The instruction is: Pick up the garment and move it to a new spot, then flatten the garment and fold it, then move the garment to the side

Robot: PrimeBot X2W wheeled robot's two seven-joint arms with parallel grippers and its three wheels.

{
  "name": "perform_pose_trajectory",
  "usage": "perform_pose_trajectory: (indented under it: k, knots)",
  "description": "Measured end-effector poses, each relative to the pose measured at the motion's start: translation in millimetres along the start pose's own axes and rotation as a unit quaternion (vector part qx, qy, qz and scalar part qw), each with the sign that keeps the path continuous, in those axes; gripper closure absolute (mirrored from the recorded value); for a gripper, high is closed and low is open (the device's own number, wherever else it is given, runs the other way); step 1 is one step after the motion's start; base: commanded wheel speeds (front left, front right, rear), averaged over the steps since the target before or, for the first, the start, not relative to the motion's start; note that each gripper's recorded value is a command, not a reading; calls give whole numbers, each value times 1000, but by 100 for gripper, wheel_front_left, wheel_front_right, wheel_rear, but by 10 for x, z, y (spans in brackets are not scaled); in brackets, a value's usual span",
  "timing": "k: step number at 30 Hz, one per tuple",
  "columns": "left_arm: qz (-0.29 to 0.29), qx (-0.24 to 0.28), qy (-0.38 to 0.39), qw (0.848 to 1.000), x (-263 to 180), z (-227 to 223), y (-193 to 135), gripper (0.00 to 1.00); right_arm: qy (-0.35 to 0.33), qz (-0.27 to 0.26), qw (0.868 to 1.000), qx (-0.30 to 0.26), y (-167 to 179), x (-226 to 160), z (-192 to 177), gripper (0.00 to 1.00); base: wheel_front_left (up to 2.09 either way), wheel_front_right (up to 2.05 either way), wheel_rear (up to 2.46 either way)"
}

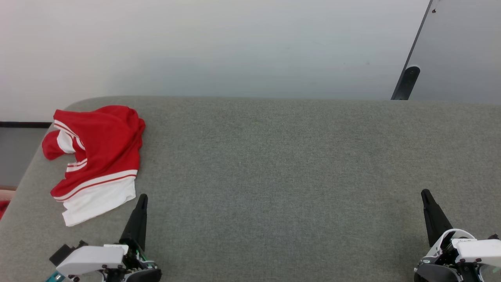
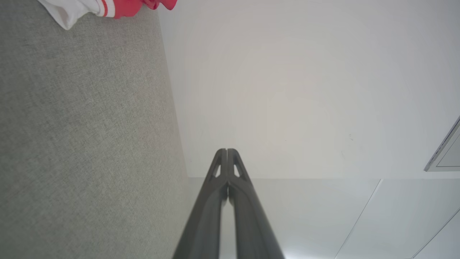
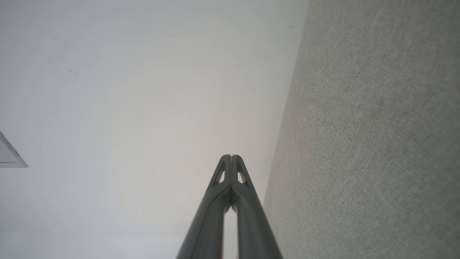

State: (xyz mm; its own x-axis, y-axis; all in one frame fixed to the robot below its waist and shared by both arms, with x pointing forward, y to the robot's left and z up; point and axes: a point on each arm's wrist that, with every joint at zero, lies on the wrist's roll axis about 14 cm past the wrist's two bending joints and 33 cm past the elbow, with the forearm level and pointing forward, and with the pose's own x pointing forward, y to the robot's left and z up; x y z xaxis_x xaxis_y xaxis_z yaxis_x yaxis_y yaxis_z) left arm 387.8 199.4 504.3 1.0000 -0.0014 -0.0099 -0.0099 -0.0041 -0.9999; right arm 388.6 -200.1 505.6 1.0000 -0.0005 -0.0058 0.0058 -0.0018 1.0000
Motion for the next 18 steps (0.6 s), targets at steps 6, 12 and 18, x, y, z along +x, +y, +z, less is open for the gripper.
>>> perform_pose_trajectory:
  k: [6, 12, 18]
  knots:
    - [29, -6, -1, 1000, -82, -21, 195, 0, -2, -26, 1000, 2, -177, -71, 5, 0, 0, 0, 0]
    - [45, -4, -8, 999, -149, 7, 305, 0, -5, -44, 999, 3, -295, -129, 16, 0, 0, 0, 0]
    - [40, 25, -19, 999, -140, 96, 257, 0, -7, -42, 999, -23, -266, -113, 34, 0, 0, 0, 0]
